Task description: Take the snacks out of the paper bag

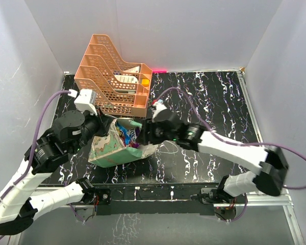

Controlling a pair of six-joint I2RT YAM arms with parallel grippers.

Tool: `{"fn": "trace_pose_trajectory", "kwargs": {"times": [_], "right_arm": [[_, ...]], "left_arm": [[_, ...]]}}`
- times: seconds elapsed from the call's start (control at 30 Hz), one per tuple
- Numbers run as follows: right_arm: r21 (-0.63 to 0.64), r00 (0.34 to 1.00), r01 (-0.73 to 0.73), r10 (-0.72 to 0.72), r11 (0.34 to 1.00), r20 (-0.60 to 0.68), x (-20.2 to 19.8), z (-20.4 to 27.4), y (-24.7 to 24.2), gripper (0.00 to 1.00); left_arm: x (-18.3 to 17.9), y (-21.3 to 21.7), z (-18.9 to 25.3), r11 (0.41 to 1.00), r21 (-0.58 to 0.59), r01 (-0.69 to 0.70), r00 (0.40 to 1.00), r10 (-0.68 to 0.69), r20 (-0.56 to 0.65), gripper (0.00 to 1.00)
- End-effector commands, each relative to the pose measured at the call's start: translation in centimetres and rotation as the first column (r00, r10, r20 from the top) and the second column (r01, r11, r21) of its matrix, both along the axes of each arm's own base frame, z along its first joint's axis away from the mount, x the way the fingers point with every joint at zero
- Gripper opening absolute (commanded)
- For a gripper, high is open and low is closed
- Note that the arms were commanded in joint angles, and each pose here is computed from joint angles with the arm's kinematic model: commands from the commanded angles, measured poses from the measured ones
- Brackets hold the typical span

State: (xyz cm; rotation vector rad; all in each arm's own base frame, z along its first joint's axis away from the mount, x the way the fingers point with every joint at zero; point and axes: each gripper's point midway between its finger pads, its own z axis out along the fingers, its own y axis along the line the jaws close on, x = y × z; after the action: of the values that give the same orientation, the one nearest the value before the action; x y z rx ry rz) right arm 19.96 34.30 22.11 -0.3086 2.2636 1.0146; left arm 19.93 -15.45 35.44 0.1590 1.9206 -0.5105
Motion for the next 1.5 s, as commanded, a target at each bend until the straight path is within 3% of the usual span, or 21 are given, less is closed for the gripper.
{"fn": "trace_pose_trajectory", "kwargs": {"times": [0.0, 0.1, 0.33, 0.5, 0.67, 0.83, 1.1, 1.23, 1.3, 1.37, 1.47], "right_arm": [[0.057, 0.992, 0.110, -0.105, 0.992, -0.073, 1.1, 1.1, 5.2, 0.53], [0.005, 0.964, 0.242, -0.240, 0.970, -0.118, 2.1, -0.1, 6.1, 0.52], [-0.014, 0.982, 0.178, -0.178, 0.984, -0.070, 1.7, 0.9, 8.7, 0.52], [-0.038, 0.957, 0.290, -0.290, 0.956, 0.010, 3.2, 1.9, 6.2, 0.52], [-0.059, 0.946, 0.323, -0.321, 0.945, 0.032, 4.0, 0.8, 6.2, 0.52], [-0.099, 0.952, 0.305, -0.300, 0.947, 0.056, 5.0, -0.5, 7.9, 0.52], [-0.112, 0.963, 0.239, -0.220, 0.965, 0.159, 6.5, 1.7, 9.0, 0.54], [-0.121, 0.944, 0.197, -0.154, 0.973, 0.291, 7.5, 5.5, 6.1, 0.61], [-0.139, 0.926, 0.235, -0.178, 0.962, 0.332, 8.2, 6.9, 3.8, 0.71], [-0.152, 0.907, 0.329, -0.266, 0.932, 0.327, 9.5, 6.8, 0.4, 0.82], [-0.102, 0.897, 0.405, -0.373, 0.909, 0.237, 10.8, 5.3, -3.8, 0.85]], "left_arm": [[-0.5, 4.7, 1.5, 0.983, -0.022, -0.183, 0.982, 0.184, 0.031, 0.00], [-1.2, 7.3, 1.6, 0.962, -0.022, -0.272, 0.962, 0.272, 0.032, 0.00], [-2.3, 10.5, 1.6, 0.932, -0.043, -0.359, 0.931, 0.361, 0.049, 0.00], [-2.6, 12.1, 1.9, 0.909, -0.043, -0.414, 0.907, 0.416, 0.067, 0.00], [-2.6, 11.3, 2.2, 0.922, -0.100, -0.373, 0.922, 0.381, 0.073, 0.00], [-2.4, 10.8, 1.9, 0.926, -0.084, -0.368, 0.925, 0.374, 0.064, 0.00], [-2.5, 10.6, 2.1, 0.930, -0.099, -0.354, 0.930, 0.361, 0.065, 0.00], [-2.6, 10.6, 2.2, 0.932, -0.099, -0.349, 0.933, 0.356, 0.061, 0.00], [-2.6, 10.6, 2.1, 0.932, -0.101, -0.349, 0.933, 0.356, 0.060, 0.00], [-2.6, 10.5, 2.0, 0.932, -0.106, -0.348, 0.933, 0.355, 0.060, 0.00], [-2.5, 10.4, 2.1, 0.933, -0.107, -0.345, 0.934, 0.352, 0.063, 0.00]]}}
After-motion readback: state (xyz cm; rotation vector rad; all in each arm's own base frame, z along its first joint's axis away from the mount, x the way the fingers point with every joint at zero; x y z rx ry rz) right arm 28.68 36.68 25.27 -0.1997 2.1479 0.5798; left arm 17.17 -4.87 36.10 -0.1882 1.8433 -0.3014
